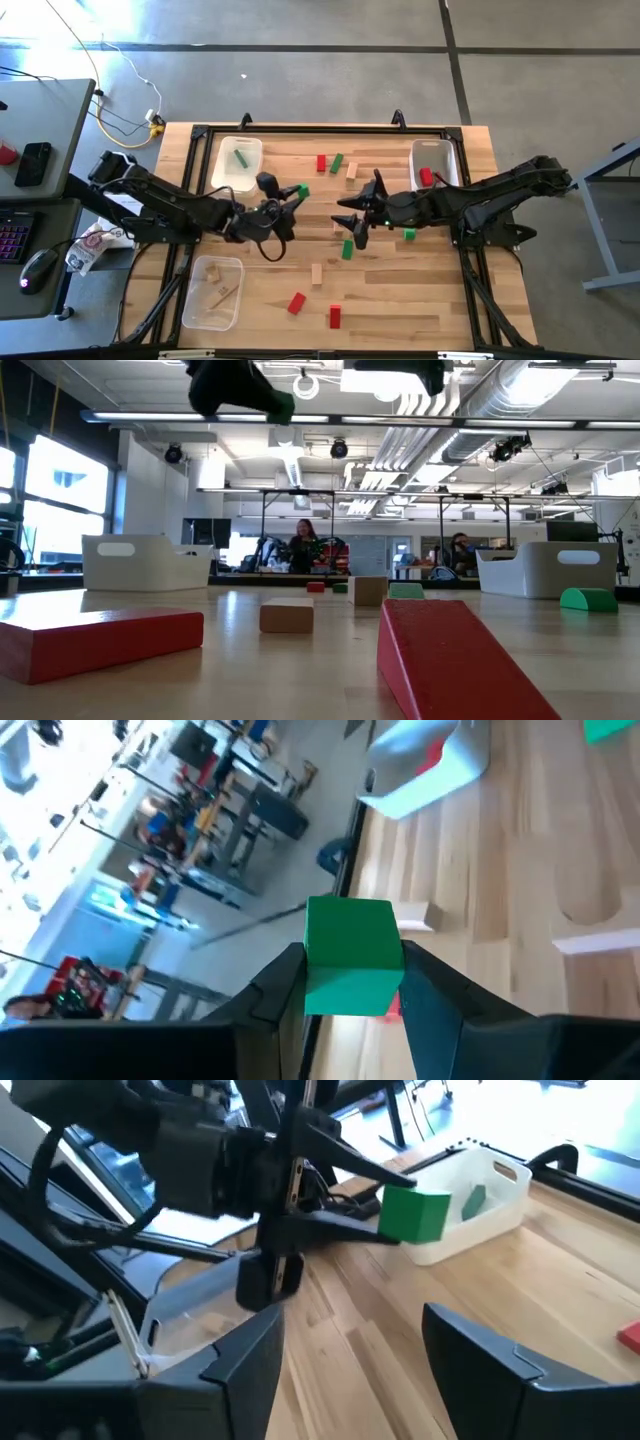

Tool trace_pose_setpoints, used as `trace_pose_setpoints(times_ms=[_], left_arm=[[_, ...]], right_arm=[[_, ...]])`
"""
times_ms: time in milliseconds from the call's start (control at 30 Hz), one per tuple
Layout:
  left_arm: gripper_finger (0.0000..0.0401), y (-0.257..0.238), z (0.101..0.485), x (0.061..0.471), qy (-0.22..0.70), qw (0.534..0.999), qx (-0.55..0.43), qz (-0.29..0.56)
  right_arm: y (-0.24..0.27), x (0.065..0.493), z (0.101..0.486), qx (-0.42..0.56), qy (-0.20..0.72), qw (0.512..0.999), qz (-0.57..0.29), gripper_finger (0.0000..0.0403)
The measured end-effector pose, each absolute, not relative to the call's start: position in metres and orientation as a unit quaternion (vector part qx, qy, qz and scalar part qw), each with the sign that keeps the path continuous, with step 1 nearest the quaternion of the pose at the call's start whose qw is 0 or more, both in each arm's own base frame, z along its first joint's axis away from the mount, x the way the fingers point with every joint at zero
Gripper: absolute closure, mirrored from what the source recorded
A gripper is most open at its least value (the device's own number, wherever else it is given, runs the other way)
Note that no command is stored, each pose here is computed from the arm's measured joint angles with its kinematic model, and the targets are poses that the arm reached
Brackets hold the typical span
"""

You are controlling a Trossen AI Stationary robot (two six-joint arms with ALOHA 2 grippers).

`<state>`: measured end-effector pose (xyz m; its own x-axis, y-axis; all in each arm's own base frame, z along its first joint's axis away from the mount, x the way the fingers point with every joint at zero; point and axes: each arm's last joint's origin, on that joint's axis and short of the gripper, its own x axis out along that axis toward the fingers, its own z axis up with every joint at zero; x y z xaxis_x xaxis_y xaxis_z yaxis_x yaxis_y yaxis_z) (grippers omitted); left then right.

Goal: Sort & place blocks by color
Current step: Put the green block into the white bin

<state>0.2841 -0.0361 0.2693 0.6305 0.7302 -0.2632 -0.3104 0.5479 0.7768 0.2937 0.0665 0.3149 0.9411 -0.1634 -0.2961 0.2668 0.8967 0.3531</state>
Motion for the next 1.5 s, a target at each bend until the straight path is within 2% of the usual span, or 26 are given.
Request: trace_pose_setpoints(times_ms=[433,867,1200,1500], left_arm=[[0.0297,0.012,0.264,0.252,0.382,0.819,0.230,0.361],[0.0293,0.054,0.248,0.215,0.496,0.732,0.133,0.447],[0.0296,0.070,0.232,0.198,0.544,0.702,0.058,0.456],[0.0295,0.077,0.206,0.184,0.572,0.669,0.055,0.470]], right_arm=[[0.066,0.291,0.307,0.182,0.169,0.961,-0.122,0.0178],[0.065,0.290,0.306,0.179,0.176,0.960,-0.126,0.0178],[0.064,0.290,0.306,0.175,0.171,0.959,-0.142,0.0178],[0.064,0.290,0.306,0.175,0.169,0.959,-0.148,0.0178]])
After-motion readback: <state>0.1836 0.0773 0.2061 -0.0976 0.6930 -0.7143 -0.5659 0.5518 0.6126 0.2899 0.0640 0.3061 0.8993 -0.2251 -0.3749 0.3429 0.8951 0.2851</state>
